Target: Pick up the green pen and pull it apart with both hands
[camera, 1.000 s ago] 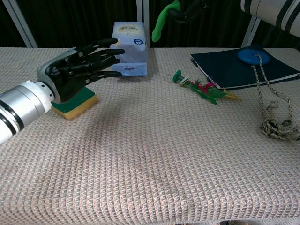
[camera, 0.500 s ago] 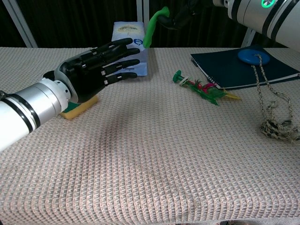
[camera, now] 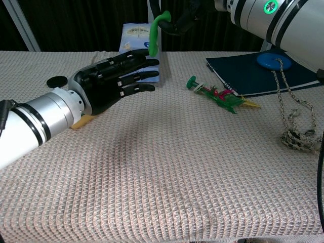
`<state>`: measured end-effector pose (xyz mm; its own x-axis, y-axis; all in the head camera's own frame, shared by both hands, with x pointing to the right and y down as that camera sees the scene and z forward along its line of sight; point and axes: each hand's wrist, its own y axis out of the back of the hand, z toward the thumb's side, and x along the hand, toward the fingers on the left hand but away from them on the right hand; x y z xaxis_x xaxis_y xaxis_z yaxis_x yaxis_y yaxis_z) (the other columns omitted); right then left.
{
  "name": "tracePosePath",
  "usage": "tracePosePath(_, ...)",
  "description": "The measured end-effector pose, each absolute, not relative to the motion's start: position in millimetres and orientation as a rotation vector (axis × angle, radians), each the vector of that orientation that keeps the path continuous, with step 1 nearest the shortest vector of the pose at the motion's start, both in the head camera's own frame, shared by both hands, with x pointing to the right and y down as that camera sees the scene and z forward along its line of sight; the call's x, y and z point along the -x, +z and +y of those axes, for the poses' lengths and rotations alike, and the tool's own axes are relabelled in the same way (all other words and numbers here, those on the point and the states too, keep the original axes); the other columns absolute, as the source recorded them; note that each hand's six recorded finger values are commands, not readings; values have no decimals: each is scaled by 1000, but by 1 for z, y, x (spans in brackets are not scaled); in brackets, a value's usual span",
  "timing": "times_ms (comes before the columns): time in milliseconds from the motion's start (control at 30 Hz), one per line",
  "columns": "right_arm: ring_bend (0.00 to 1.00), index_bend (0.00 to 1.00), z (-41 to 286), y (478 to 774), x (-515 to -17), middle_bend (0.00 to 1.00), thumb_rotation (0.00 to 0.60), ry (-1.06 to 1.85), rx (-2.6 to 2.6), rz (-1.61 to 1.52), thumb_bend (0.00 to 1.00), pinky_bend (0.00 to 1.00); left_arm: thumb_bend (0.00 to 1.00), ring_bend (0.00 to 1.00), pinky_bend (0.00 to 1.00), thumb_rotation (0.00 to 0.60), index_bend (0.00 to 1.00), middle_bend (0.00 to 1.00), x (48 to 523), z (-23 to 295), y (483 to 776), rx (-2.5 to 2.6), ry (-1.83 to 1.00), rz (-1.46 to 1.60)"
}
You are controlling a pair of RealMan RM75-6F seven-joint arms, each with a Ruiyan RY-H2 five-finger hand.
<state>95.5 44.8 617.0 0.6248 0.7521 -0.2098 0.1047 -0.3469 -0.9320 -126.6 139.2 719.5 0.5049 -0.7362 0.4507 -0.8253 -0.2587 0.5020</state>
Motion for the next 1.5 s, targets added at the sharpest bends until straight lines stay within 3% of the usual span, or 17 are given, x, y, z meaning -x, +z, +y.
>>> tracePosePath(1500, 0, 618, 51, 626, -90, 132, 600, 794, 1849, -666, 432, 0, 335, 373, 493, 600, 515, 444, 130, 138, 727, -2028, 197, -1288)
